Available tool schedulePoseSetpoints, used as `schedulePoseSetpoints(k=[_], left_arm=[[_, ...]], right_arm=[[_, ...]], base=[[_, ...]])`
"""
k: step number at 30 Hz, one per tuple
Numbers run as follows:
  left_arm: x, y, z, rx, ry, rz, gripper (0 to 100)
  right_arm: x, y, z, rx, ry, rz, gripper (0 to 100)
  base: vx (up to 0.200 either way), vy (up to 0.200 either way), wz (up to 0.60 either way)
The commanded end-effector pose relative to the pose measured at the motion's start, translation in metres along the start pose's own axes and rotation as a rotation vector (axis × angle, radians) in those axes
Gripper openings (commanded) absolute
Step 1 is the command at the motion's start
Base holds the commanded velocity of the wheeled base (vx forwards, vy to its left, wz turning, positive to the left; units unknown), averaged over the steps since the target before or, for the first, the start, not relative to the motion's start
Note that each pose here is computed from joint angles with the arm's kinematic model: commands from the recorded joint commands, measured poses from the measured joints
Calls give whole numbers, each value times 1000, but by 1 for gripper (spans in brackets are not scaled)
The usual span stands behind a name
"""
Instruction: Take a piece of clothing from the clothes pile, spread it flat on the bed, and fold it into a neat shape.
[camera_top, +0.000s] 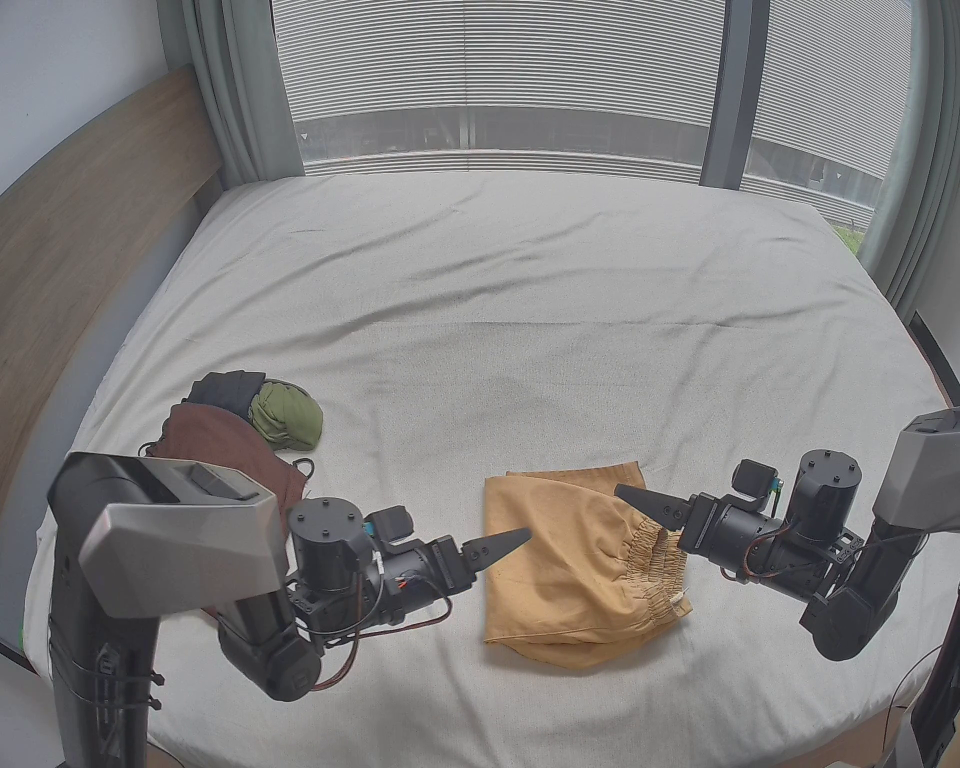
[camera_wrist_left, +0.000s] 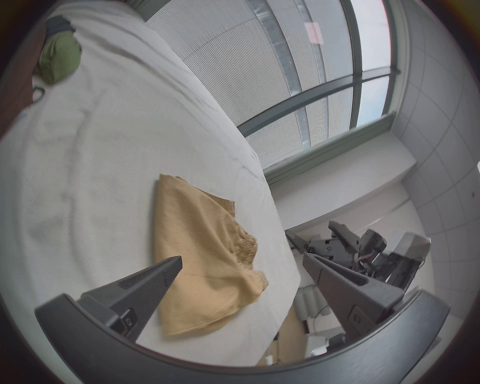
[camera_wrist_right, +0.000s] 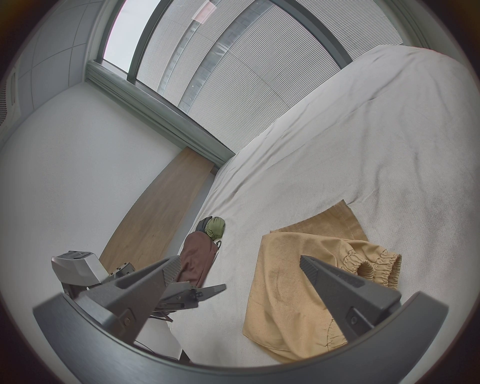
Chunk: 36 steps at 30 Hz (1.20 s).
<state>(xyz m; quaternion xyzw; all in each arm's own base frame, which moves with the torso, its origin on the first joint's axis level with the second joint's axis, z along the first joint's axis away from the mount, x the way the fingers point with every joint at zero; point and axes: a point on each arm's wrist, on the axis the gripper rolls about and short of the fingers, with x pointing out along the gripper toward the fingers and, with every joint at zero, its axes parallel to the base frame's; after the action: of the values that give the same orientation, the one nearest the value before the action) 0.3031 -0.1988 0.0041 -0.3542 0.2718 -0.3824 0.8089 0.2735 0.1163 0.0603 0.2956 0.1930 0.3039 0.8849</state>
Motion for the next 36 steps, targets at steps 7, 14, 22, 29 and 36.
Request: schedulePoseSetpoints(k=[7, 14, 22, 29, 36], left_arm=[[-95, -9, 30, 121, -22, 63, 100], [-141, -12, 38, 275, -46, 98, 100], [-173, 7, 24, 459, 13, 224, 100], [-175, 20, 20, 526, 52, 248, 100], [-175, 24, 16, 531, 76, 250, 100]], right_arm=[[-1, 8, -10, -4, 36, 14, 100], [7, -1, -8, -22, 30, 9, 100], [6, -38, -17, -23, 93, -64, 100], [-1, -57, -20, -54, 106, -124, 100], [-4, -90, -30, -108, 143, -209, 100]], base=[[0, 0, 0], [0, 0, 0], [0, 0, 0], [0, 0, 0], [0, 0, 0]])
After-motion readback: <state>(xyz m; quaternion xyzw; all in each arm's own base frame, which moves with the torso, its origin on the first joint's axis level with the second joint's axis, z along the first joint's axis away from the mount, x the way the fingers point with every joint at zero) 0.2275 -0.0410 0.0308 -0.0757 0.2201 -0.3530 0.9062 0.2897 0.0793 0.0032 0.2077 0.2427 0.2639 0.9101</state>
